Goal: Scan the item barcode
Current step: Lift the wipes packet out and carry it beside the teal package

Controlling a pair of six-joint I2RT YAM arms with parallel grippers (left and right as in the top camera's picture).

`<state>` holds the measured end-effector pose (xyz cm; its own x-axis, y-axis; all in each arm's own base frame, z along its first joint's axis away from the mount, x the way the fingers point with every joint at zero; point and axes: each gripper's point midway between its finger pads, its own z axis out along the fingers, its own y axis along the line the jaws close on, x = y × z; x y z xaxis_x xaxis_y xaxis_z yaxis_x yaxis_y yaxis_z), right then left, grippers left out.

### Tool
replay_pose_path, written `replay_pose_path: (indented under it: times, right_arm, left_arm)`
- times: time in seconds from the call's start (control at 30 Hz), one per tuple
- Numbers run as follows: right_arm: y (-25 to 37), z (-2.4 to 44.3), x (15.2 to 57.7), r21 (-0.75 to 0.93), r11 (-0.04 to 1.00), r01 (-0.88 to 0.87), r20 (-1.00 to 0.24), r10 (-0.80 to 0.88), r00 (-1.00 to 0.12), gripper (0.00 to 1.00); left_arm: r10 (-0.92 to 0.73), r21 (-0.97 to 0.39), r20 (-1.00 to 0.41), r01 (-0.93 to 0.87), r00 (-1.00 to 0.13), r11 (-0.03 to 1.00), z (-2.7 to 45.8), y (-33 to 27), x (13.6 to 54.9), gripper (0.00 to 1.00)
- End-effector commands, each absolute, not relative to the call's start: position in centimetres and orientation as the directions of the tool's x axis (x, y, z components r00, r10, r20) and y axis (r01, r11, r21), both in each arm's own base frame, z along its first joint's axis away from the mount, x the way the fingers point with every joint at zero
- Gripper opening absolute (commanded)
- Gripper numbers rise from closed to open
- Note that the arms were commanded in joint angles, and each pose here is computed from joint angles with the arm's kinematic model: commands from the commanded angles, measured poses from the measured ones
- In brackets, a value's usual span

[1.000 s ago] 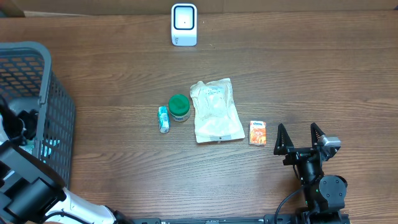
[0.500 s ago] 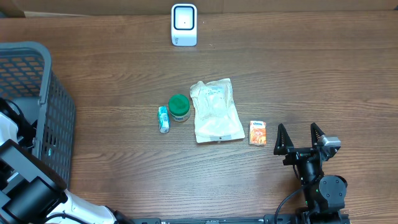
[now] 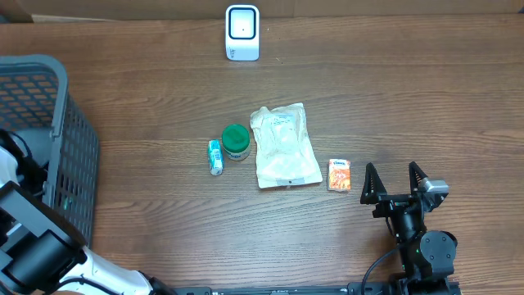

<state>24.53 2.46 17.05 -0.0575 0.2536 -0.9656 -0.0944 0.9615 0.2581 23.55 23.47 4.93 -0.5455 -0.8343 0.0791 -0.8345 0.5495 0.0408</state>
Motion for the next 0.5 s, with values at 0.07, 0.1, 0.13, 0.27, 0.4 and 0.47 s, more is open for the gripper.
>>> replay_pose_path:
  times: [0.07, 0.1, 0.13, 0.27, 0.4, 0.47]
  right_arm:
    - [2.5, 17.0, 24.5, 0.262, 0.96, -0.099, -0.965, 0.258, -0.051, 1.0]
    - [2.5, 17.0, 24.5, 0.262, 0.96, -0.099, -0.965, 0.258, -0.051, 1.0]
    - [2.5, 17.0, 24.5, 0.262, 0.96, -0.099, -0.965, 0.258, -0.051, 1.0]
    - [2.5, 17.0, 24.5, 0.262, 0.96, -0.099, -0.965, 0.258, -0.051, 1.0]
    - [2.5, 17.0, 24.5, 0.262, 0.96, -0.099, -0.965, 0.258, -0.051, 1.0]
    - [2.5, 17.0, 24.5, 0.262, 0.96, -0.099, -0.965, 0.258, -0.051, 1.0]
  left_arm:
    - [-0.876, -0.046, -0.033, -0.875, -0.481, 0.482, 12.0, 25.6, 27.2, 0.04]
    - [-0.877, -0.088, -0.046, -0.873, -0.478, 0.481, 13.7, 25.5, 28.0, 0.04]
    - [-0.876, -0.129, -0.062, -0.866, -0.479, 0.483, 15.2, 25.4, 28.7, 0.04]
    - [-0.865, -0.312, -0.142, -0.808, -0.481, 0.5, 22.0, 24.5, 31.7, 0.04]
    - [-0.842, -0.511, -0.219, -0.677, -0.492, 0.529, 28.8, 22.1, 34.1, 0.04]
    - [-0.817, -0.617, -0.249, -0.566, -0.52, 0.547, 32.0, 19.9, 35.2, 0.04]
